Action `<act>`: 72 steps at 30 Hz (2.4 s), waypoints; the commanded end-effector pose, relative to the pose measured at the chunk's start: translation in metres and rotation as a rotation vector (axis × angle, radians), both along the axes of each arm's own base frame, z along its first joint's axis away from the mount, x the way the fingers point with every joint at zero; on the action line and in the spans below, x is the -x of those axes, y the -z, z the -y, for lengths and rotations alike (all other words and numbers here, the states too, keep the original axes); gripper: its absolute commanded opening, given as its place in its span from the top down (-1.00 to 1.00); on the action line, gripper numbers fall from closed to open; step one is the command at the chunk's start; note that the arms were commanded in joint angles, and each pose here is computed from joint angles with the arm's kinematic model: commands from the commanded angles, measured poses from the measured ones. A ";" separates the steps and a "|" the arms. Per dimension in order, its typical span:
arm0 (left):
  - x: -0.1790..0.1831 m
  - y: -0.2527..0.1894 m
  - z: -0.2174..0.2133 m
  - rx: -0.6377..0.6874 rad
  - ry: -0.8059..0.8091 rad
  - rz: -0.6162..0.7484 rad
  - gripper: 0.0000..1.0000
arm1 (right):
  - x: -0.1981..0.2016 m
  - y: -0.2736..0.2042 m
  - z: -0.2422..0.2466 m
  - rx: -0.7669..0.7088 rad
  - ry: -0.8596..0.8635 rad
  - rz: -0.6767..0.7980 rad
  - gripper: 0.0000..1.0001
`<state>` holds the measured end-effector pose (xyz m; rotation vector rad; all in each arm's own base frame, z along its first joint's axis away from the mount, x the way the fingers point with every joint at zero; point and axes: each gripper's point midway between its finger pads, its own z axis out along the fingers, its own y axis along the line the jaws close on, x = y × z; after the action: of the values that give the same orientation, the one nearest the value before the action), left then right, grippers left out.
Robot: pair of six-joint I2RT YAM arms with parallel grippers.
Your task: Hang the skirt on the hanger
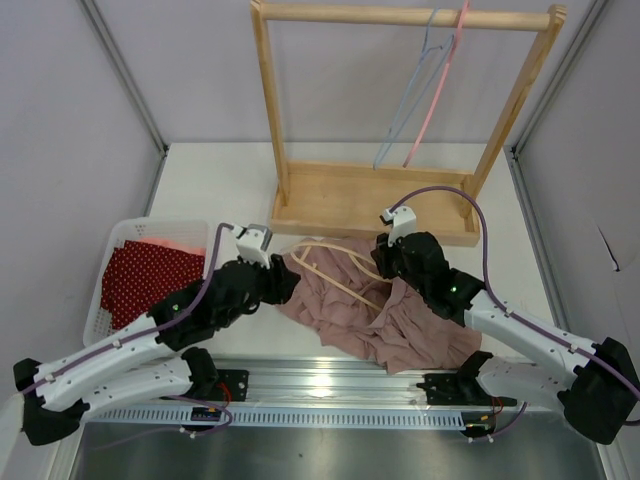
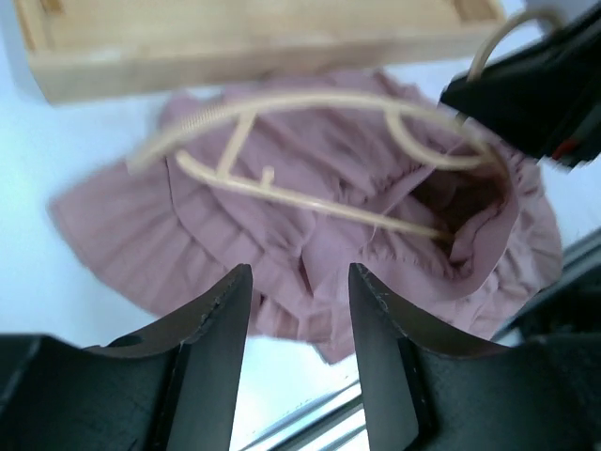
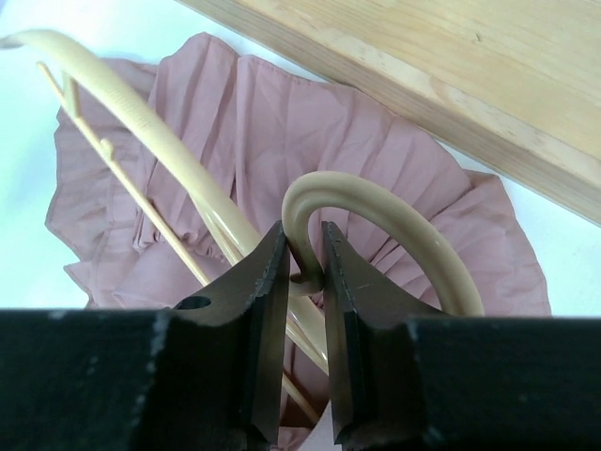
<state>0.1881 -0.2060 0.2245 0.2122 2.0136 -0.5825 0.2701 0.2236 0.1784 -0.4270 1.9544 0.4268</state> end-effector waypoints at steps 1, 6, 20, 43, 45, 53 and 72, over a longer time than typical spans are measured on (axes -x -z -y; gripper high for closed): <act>0.021 0.042 0.019 0.046 0.077 -0.113 -0.02 | -0.008 -0.027 -0.003 -0.058 0.033 0.049 1.00; 0.037 0.094 0.043 0.028 0.142 -0.152 -0.07 | -0.008 -0.028 -0.003 -0.060 0.035 0.044 1.00; 0.005 0.109 0.081 -0.093 0.159 0.032 -0.21 | -0.004 -0.030 -0.001 -0.061 0.029 0.035 1.00; -0.015 0.137 0.086 -0.204 0.112 0.087 -0.01 | -0.005 -0.037 0.004 -0.072 0.023 0.039 1.00; -0.018 0.136 0.085 -0.211 0.096 0.093 0.06 | -0.004 -0.036 0.005 -0.069 0.020 0.039 1.00; -0.044 0.130 0.075 -0.195 0.004 0.070 0.89 | -0.001 -0.040 0.006 -0.079 0.014 0.045 1.00; -0.105 0.100 0.027 -0.010 -0.091 -0.294 1.00 | 0.008 -0.049 0.012 -0.122 0.035 0.091 1.00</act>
<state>0.2908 -0.2310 0.1170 0.0787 2.2498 -0.5019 0.2595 0.2106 0.2018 -0.3798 1.9220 0.4618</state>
